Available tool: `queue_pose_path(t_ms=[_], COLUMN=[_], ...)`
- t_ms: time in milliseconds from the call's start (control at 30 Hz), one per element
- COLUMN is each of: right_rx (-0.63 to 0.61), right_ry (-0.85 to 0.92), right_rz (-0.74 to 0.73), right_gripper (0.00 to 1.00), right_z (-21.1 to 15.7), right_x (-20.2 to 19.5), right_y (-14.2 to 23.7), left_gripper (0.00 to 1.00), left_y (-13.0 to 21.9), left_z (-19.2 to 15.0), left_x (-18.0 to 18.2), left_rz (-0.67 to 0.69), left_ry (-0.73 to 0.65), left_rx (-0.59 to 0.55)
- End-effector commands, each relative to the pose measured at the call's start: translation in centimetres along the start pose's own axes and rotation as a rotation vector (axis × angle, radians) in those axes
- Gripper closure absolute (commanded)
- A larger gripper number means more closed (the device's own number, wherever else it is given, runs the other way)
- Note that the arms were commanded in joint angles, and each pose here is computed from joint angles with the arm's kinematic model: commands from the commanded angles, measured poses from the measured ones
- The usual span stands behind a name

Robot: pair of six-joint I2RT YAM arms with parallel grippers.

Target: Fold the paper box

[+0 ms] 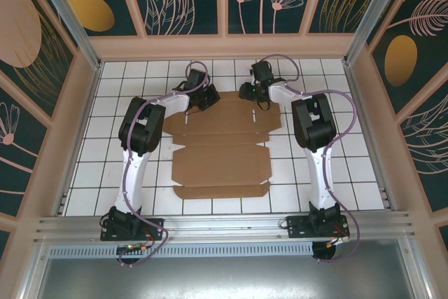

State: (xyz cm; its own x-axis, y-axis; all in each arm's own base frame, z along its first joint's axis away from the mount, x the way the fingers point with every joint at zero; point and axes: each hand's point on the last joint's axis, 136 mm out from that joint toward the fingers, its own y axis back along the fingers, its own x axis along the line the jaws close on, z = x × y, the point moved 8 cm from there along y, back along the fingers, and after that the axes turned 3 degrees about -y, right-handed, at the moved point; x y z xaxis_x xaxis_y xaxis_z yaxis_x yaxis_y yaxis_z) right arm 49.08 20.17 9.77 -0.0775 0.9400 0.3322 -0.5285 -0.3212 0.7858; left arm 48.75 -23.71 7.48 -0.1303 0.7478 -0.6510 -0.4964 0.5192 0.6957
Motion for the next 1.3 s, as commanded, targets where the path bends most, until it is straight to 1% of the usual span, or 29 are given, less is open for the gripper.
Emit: queue_pose_path(t_ms=[0,200,567,667,1000,1267], right_rx=[-0.060,-0.071,-0.108,-0.095,0.012,0.075], right_ry=[0.069,0.111,0.155,0.159,0.137,0.078], right_rz=[-0.017,-0.042,-0.070,-0.067,0.033,0.076], right_gripper=[0.51,0.48,0.47,0.47,0.47,0.47], right_z=[1.4,1.2,1.6,1.6,0.4,0.2], right_x=[1.4,2.0,2.6,2.6,3.6,2.1], right_y=[2.4,2.4,3.3,2.9,-0.1,-0.3], left_gripper=[1.00,1.00,1.00,1.00,1.00,1.00], left_y=[-1.1,-1.2,-1.4,-1.3,-1.3,-1.2], left_z=[-2.6,-2.7,-2.7,-2.6,-2.5,-2.3], left_x=[4.2,4.3,4.3,4.3,4.1,3.5], left_rz=[0.158,0.157,0.155,0.152,0.150,0.125], left_ry=[0.038,0.038,0.036,0.036,0.030,0.031], left_rx=[0.119,0.124,0.125,0.126,0.129,0.130])
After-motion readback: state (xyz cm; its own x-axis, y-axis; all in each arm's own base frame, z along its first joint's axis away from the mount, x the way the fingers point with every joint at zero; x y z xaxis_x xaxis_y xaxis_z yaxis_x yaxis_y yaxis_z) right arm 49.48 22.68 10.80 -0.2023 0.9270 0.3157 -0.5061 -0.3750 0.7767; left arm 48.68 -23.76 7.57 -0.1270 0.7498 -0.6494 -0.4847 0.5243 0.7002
